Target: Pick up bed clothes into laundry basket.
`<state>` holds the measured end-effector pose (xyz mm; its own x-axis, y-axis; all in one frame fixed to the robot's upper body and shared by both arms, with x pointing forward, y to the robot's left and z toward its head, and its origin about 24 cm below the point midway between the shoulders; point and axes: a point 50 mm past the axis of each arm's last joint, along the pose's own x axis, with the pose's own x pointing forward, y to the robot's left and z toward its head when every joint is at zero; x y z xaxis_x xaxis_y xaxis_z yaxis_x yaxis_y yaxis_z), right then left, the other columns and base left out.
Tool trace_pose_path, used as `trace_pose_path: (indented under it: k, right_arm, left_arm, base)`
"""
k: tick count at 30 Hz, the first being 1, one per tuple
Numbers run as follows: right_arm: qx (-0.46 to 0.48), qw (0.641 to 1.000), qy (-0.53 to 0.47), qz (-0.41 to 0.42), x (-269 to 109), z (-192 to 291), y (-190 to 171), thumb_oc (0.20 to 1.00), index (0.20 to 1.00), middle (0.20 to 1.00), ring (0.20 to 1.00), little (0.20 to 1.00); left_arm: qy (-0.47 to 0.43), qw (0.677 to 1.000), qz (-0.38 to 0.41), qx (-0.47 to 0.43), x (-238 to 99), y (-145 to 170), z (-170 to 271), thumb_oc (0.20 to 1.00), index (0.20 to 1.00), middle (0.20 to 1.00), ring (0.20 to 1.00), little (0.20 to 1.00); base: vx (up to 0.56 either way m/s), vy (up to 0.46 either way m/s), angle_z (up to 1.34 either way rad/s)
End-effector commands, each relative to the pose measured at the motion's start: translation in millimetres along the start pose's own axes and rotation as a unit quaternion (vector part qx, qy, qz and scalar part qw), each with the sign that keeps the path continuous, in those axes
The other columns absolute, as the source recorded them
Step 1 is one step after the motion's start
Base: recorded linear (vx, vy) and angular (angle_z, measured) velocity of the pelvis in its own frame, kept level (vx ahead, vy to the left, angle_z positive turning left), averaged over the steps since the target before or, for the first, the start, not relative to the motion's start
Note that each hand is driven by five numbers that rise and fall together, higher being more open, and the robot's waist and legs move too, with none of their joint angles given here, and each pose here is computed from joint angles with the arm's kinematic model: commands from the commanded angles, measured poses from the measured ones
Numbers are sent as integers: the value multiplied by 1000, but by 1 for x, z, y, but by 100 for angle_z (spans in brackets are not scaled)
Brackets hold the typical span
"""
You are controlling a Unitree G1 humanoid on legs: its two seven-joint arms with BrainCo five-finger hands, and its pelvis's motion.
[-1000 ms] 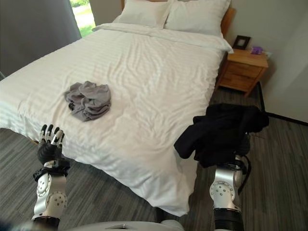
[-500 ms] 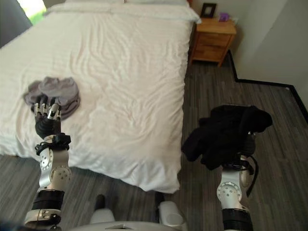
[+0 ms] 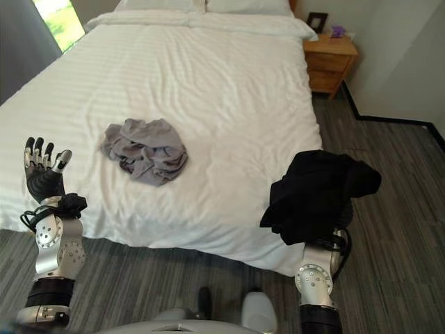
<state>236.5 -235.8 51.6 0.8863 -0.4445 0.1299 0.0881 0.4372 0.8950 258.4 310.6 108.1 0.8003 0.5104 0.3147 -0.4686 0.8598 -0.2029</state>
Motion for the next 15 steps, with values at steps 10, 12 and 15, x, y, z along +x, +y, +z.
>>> trace_pose_path:
  k: [10,12,15]
  right_arm:
    - [-43,995,62,60,21,-8,12,200,200,200,200,200]
    - [-46,995,72,57,18,-10,7,200,200,200,200,200]
    - [-52,994,77,59,17,-9,4,200,200,200,200,200]
  left_arm:
    - [-6,924,-46,379,85,48,66,1000,1000,1000,1000,1000]
    - [26,888,-63,454,101,51,70,1000,1000,1000,1000,1000]
    - [36,861,-87,500,110,50,78,1000,1000,1000,1000,1000]
  base:
    - [37,5,-28]
    - [44,-16,-13]
    - [26,-20,-12]
